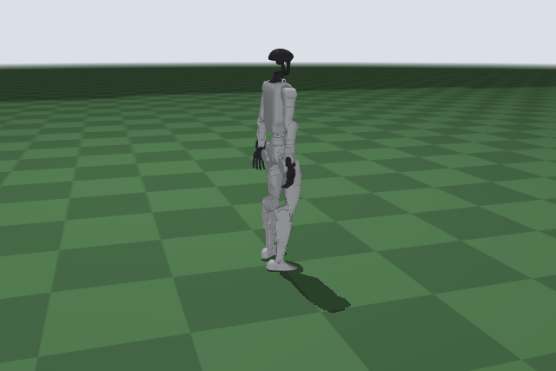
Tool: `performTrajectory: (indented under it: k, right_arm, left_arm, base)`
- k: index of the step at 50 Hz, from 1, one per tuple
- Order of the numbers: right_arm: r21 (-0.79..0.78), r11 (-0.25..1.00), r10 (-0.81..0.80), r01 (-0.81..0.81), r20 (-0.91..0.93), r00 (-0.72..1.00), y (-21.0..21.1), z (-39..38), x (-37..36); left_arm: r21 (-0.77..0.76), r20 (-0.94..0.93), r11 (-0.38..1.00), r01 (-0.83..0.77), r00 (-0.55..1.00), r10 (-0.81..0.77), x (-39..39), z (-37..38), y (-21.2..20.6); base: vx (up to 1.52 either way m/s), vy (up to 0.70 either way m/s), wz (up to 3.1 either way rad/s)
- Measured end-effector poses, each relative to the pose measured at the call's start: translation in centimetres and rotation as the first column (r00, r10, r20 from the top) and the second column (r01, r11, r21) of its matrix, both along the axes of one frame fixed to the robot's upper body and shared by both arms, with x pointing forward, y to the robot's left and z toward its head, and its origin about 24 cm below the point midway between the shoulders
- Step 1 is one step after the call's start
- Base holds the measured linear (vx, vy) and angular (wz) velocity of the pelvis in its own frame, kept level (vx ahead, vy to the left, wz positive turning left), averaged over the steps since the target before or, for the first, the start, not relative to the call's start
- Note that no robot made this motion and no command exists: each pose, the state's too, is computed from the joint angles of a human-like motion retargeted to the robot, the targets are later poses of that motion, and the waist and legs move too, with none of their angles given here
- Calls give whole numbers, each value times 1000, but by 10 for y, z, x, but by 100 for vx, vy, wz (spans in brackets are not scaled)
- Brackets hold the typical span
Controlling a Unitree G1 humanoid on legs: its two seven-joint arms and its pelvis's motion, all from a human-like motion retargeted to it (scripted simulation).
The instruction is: Upper body actions
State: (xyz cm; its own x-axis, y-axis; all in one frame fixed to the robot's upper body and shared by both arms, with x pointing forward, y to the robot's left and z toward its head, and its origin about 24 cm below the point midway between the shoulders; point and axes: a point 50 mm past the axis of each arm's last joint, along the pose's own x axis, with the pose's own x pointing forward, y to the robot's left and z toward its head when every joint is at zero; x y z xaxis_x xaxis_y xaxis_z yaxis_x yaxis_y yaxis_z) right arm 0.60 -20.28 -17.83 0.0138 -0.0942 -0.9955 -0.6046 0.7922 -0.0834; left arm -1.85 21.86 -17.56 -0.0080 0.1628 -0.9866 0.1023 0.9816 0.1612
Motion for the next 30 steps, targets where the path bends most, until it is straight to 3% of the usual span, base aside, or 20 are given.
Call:
performTrajectory:
  k: [30]
  right_arm:
    - [-2,1000,16,-16,5,1000,0,0,2]
  left_arm:
    - [-32,-37,999,40,998,-41,-3,0,-3]
  base:
    - [0,0,0]
